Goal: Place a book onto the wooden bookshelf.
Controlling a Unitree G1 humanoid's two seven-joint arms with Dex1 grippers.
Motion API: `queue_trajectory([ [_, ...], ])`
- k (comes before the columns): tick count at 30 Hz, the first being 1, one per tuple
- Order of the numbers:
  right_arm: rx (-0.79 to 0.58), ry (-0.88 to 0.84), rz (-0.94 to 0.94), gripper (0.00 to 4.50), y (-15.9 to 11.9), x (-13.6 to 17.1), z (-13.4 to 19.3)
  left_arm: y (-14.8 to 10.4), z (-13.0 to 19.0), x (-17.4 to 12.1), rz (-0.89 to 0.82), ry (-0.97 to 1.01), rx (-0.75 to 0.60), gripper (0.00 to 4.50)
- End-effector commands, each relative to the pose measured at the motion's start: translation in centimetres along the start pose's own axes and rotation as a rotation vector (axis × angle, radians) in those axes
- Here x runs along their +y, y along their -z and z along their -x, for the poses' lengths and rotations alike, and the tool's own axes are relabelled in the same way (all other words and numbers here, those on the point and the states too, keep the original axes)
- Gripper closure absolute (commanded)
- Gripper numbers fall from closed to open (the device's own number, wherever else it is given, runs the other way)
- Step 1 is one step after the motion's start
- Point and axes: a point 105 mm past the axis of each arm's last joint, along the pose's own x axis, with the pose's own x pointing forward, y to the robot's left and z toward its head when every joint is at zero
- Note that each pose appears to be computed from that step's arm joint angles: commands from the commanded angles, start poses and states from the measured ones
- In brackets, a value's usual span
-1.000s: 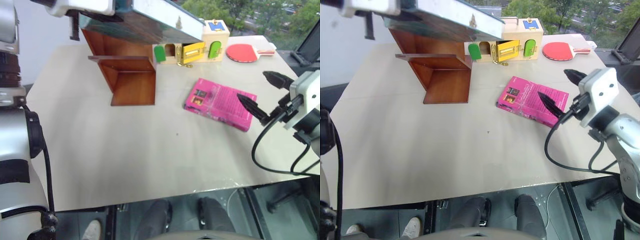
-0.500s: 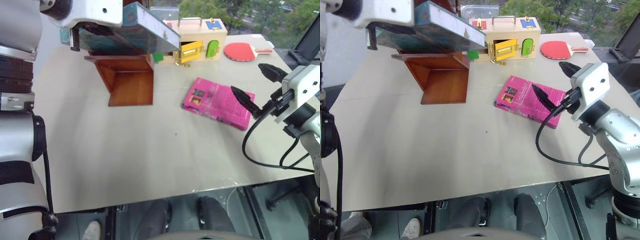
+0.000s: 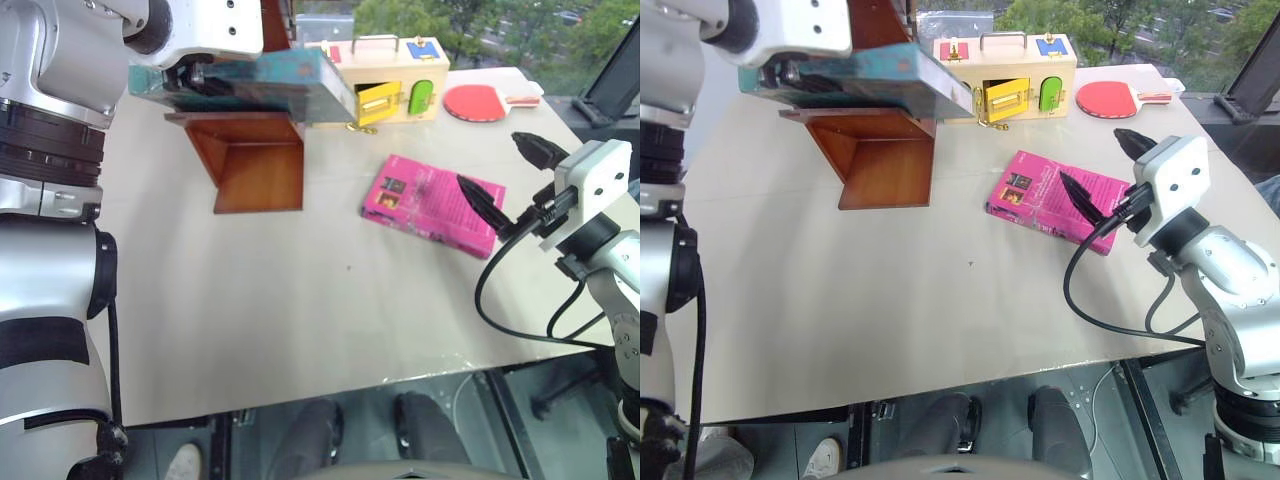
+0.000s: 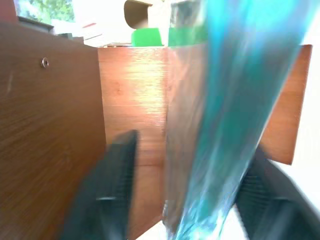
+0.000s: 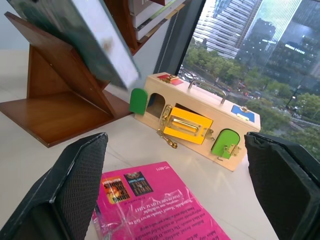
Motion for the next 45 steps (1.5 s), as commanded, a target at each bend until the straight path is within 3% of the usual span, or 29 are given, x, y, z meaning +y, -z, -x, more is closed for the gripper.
queue_trajectory([
  [1,-0.040,0.003,0.050,0.00,-1.4,-0.5,0.3,0.7,2.3,0.2,0.037,-0.071,-0.070,1.22],
  [7,-0.035,-0.029,0.052,0.00,-1.9,-0.9,-0.1,0.9,4.7,-1.8,0.135,-0.052,-0.231,1.22],
  [11,-0.026,-0.048,0.049,0.00,-2.2,-1.1,-0.2,-1.7,6.7,-3.5,0.222,-0.023,-0.560,1.22],
  [14,-0.008,-0.046,0.052,0.00,-2.2,-1.4,0.2,-3.8,6.9,-4.9,0.310,0.058,-0.727,1.22],
  [17,0.010,-0.035,0.052,0.00,-2.4,-1.4,0.7,-6.1,7.3,-6.3,0.398,0.157,-0.924,2.00],
  [22,0.049,0.019,0.066,0.00,-2.9,-1.7,2.2,-9.8,2.0,-9.1,0.571,0.166,-1.078,4.30],
  [25,0.067,0.061,0.076,0.00,-3.3,-1.9,3.2,-12.8,-0.9,-10.3,0.707,0.129,-1.169,4.47],
  [32,0.080,0.116,0.086,0.00,-4.3,-1.6,4.1,-19.0,-7.4,-11.2,0.921,-0.098,-1.200,4.47],
  [35,0.085,0.119,0.088,0.00,-4.4,-1.6,4.1,-20.0,-9.8,-10.2,1.054,-0.246,-1.157,4.47],
  [39,0.087,0.123,0.088,0.00,-4.5,-1.5,4.0,-17.2,-12.9,-8.4,1.197,-0.591,-0.900,4.47],
  [45,0.081,0.121,0.076,0.00,-4.5,-1.3,3.7,-14.0,-12.4,-6.2,1.299,-0.857,-0.794,4.47],
])
